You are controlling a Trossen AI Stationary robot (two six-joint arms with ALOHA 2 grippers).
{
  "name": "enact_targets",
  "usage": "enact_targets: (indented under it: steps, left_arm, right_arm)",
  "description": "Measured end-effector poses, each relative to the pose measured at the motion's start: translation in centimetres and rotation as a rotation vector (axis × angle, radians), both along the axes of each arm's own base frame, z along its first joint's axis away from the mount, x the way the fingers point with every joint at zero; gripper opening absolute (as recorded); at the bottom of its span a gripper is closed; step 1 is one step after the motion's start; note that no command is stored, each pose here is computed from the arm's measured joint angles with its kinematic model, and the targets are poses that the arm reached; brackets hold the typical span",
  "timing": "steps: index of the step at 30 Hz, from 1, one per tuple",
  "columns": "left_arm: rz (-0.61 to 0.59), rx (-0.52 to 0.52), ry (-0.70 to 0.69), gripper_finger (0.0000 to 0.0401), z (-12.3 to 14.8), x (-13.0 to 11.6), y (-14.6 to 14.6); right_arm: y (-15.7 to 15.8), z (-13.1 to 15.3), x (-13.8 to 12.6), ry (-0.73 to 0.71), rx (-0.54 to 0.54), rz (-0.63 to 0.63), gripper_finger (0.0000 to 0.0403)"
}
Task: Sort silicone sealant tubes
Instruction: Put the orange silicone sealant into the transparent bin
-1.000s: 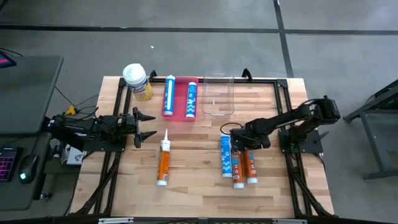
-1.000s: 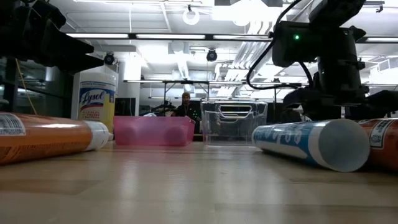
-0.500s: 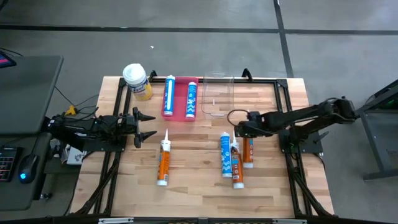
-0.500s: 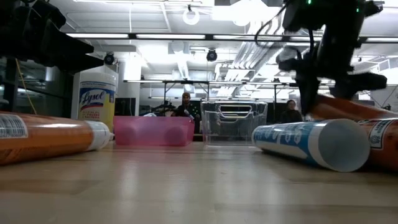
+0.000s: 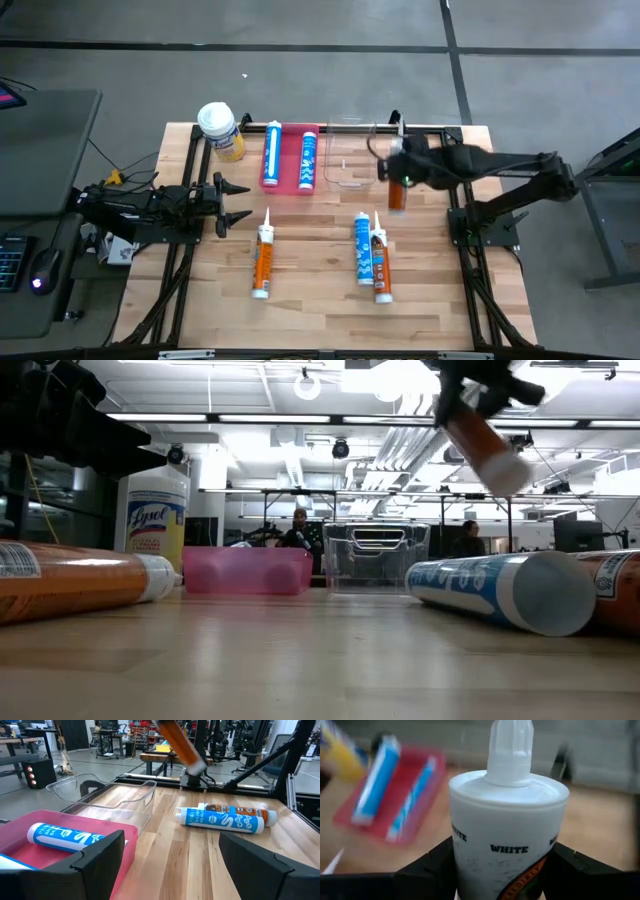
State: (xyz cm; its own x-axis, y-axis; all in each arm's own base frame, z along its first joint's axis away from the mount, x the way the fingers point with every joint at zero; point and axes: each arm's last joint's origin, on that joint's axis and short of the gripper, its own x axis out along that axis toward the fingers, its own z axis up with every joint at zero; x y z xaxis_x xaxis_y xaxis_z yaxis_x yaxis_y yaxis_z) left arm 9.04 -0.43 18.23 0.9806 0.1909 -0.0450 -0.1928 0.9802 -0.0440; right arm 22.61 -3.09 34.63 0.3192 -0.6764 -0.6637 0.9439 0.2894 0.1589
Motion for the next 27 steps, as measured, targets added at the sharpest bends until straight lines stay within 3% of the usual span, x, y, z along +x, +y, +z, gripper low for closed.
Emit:
enact_targets:
  steps: [4, 8, 18, 27]
  left_arm:
    - [0.0, 0.0, 0.0, 0.0319, 0.0, 0.0, 0.0]
    - [0.0, 0.0, 0.0, 0.0319, 0.0, 0.0, 0.0]
    - [0.0, 0.0, 0.0, 0.0319, 0.0, 0.0, 0.0]
    - [0.0, 0.0, 0.0, 0.0319, 0.0, 0.0, 0.0]
  right_arm:
    - [-1.8, 1.4, 1.6, 0.108, -0.239, -0.024, 0.0207]
    - [-3.9, 1.7, 3.9, 0.17, -0.386, -0.035, 0.0207]
    - [-10.0, -2.1, 9.8, 0.14, -0.545, -0.004, 0.0207]
    - [-14.4, -6.6, 12.2, 0.008, -0.595, -0.058, 0.0207]
